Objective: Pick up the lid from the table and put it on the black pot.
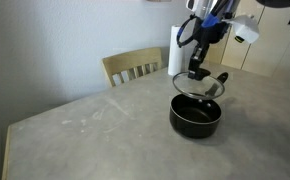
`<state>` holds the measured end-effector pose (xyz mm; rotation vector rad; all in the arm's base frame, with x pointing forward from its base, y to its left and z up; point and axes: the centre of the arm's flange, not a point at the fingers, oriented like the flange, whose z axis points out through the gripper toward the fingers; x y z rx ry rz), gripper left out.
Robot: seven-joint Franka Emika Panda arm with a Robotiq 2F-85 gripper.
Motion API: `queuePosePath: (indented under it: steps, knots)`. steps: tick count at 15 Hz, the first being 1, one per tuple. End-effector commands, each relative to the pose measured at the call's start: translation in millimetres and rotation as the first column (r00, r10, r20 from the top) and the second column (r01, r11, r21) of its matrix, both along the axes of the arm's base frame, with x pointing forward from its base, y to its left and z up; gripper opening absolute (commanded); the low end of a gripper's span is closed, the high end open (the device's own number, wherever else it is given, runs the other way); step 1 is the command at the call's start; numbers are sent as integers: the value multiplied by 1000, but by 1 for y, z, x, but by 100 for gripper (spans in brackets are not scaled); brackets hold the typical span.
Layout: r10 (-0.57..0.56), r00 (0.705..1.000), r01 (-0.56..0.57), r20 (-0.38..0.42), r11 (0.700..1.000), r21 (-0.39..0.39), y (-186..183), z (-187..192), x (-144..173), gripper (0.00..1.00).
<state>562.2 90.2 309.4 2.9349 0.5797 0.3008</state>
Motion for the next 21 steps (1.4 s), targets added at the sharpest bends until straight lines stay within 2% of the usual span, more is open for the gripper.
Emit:
queuePosePath:
  steps: [1,8,17,21]
  knots:
    - [-31,999,31,-44,1000,1,14,-9,-3,12]
    - [-46,997,47,-57,999,15,37,-27,-7,12]
    - [-68,995,70,-77,997,31,30,-56,-2,12]
    - [-63,996,65,-69,997,37,31,-57,4,12]
